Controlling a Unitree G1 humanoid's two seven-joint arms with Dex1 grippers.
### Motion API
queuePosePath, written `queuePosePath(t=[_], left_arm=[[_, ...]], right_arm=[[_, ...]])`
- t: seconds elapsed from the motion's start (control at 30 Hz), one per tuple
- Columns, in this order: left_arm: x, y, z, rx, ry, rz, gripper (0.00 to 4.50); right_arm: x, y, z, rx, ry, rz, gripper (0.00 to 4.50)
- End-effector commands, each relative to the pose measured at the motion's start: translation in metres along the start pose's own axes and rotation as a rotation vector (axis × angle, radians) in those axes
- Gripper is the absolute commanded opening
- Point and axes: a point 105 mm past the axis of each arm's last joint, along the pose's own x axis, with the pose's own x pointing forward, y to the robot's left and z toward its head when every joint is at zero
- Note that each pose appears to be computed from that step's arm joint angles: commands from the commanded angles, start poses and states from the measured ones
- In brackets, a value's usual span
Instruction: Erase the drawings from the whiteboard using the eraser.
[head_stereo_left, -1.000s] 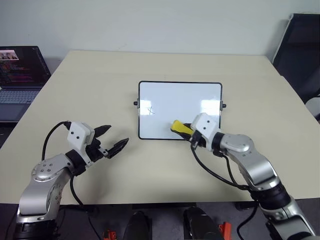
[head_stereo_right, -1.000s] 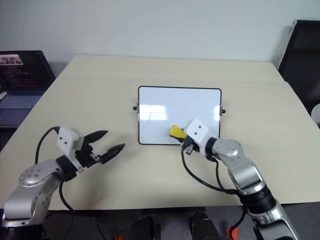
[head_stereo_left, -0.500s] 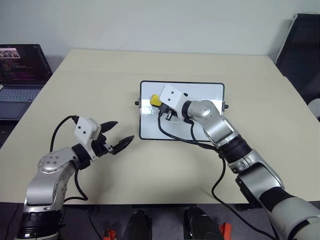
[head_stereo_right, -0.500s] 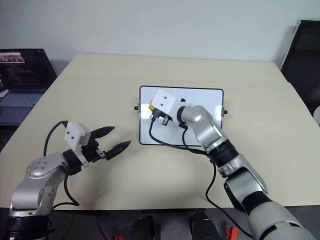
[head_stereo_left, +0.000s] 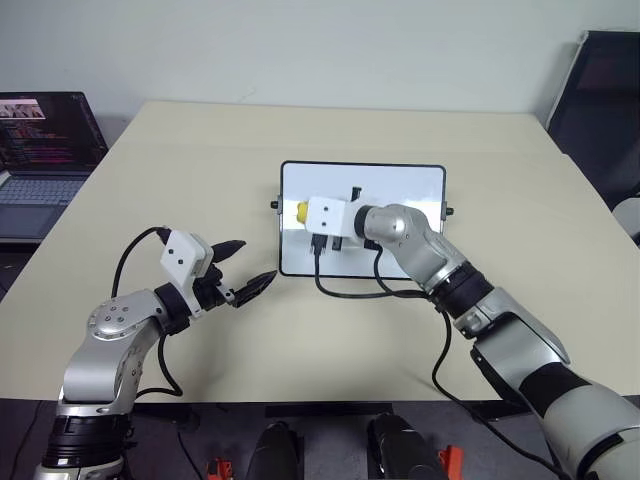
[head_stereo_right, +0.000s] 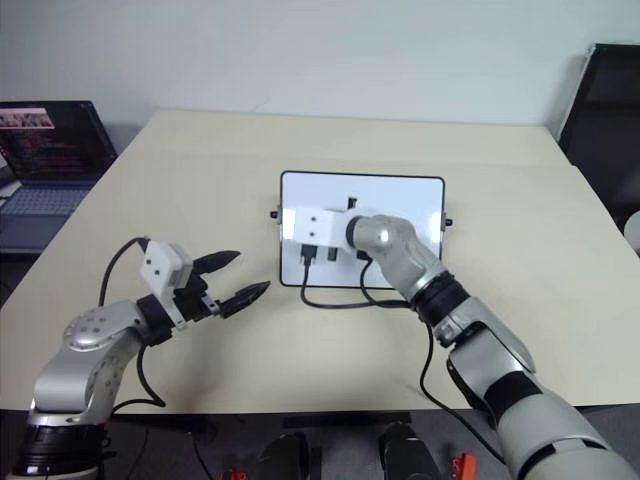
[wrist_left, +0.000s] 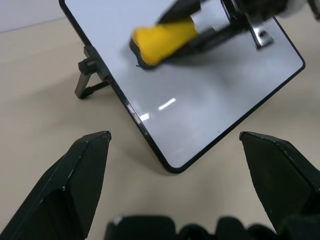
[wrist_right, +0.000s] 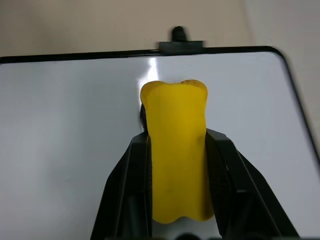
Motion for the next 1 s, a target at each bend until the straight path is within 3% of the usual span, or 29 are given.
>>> queuePosePath(t=[0.03,0.23,0.47,0.8,1.0], left_arm=[[0.002,-0.001,0.009,0.028,-0.027,-0.013,4.5],[0.004,-0.004,0.01,0.024,-0.029,-0.022,4.5],[0.006,-0.004,0.01,0.024,-0.03,-0.033,4.5],[0.007,-0.005,0.01,0.024,-0.029,-0.041,4.5],[0.008,-0.006,0.01,0.023,-0.03,-0.048,4.5]], right_arm=[[0.0,-0.006,0.006,0.028,-0.027,-0.017,1.1],[-0.004,0.038,0.001,-0.024,-0.014,0.231,1.1],[0.0,-0.017,0.01,-0.023,-0.027,-0.078,1.1],[-0.008,0.037,-0.004,-0.039,0.004,0.218,1.1],[-0.017,0.001,-0.022,-0.023,0.058,0.026,1.1]])
